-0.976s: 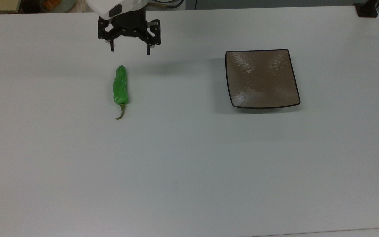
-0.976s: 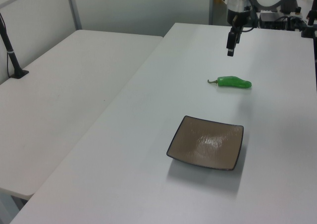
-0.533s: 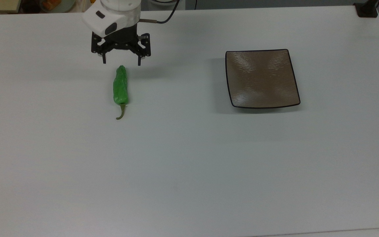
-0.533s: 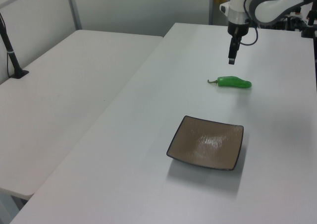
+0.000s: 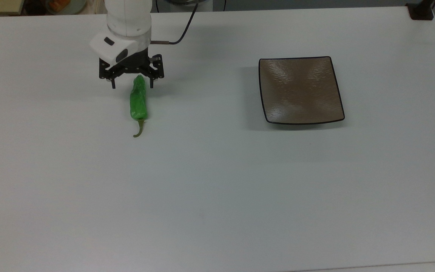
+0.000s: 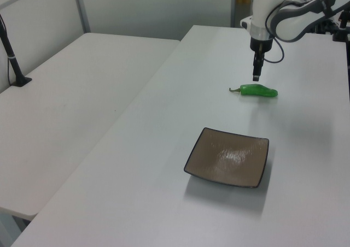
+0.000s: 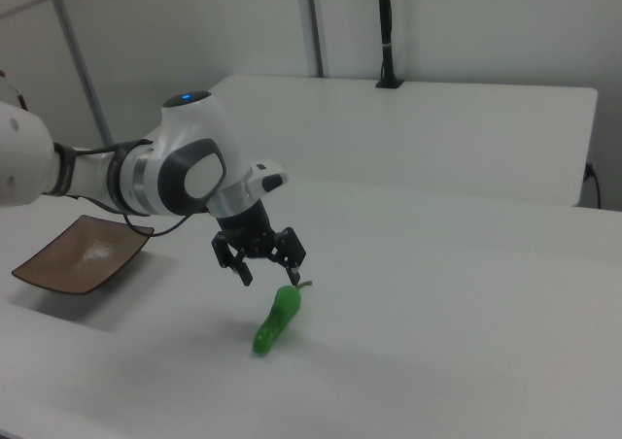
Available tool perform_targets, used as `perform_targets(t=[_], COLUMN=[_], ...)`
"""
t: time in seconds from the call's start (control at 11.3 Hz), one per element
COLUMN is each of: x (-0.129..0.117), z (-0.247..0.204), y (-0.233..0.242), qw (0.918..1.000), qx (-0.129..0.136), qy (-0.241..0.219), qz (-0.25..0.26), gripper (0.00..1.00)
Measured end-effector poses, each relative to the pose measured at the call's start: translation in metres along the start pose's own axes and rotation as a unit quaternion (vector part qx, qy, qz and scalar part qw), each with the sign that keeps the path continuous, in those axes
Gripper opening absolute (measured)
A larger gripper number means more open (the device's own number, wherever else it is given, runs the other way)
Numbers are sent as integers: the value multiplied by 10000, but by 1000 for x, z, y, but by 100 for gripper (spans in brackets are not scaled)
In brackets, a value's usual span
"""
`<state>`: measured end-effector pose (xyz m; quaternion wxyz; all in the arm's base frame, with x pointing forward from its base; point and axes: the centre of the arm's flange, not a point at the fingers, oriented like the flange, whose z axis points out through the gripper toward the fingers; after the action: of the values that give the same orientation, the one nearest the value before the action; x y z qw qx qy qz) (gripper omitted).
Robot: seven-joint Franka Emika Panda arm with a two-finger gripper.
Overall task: Chili peppers are placed on a ceramic plate
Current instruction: 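Lower the gripper and close it around the chili pepper body, then lift the chili pepper and carry it toward the brown plate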
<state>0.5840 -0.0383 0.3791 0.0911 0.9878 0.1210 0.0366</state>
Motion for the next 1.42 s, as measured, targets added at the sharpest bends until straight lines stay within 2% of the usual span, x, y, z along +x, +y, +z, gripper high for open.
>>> perform_targets(t=[0.71, 0.89, 1.15, 1.24, 1.42], x=[1, 1, 1, 1, 1], z=[62, 70, 72, 72, 72], y=[-1, 2, 6, 7, 8], qw=[9996, 9996, 9996, 9995, 9995], qx=[52, 50, 42, 40, 39], qy=[-270, -267, -224, -215, -214], qz=[-66, -43, -165, -213, -218], gripper=[100, 97, 49, 40, 40])
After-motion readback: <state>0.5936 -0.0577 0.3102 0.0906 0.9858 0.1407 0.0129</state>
